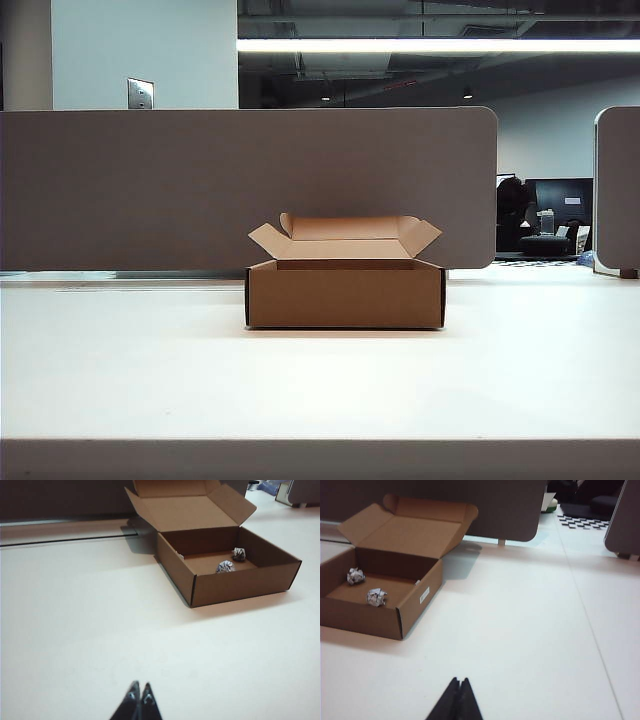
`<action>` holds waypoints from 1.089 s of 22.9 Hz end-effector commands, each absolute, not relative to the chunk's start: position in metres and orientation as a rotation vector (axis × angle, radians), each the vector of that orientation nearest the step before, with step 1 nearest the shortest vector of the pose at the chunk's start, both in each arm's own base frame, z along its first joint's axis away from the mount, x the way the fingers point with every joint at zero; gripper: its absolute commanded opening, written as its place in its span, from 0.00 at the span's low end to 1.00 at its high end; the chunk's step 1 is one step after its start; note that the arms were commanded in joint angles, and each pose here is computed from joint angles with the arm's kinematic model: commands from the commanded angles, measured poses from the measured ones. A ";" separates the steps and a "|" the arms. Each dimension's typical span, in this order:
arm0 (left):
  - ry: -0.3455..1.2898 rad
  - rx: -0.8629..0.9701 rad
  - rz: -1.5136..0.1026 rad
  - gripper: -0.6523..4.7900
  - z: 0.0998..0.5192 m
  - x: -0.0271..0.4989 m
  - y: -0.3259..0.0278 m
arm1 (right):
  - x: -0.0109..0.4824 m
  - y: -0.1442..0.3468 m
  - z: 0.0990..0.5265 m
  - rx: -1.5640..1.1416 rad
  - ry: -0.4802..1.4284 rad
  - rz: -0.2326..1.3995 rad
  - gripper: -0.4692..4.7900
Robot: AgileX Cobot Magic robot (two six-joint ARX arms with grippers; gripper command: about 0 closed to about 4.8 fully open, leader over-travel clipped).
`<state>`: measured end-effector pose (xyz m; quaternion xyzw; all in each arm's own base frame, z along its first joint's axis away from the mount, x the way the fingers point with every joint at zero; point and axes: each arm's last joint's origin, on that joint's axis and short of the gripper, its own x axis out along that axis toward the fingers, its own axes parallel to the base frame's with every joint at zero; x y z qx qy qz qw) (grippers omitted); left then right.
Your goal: Pick up all the paper balls on the table and put them in the paper box.
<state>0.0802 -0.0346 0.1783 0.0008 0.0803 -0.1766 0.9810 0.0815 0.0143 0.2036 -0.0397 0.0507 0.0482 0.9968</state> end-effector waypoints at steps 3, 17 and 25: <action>0.135 0.018 -0.354 0.11 0.179 0.081 -0.035 | 0.084 0.015 0.191 -0.089 0.089 0.111 0.08; 0.102 0.028 -0.348 0.11 0.174 0.084 -0.036 | 0.091 0.017 0.173 -0.118 0.063 0.116 0.08; 0.114 0.029 -0.288 0.11 0.169 0.086 -0.034 | 0.091 0.016 0.174 -0.120 0.054 0.082 0.09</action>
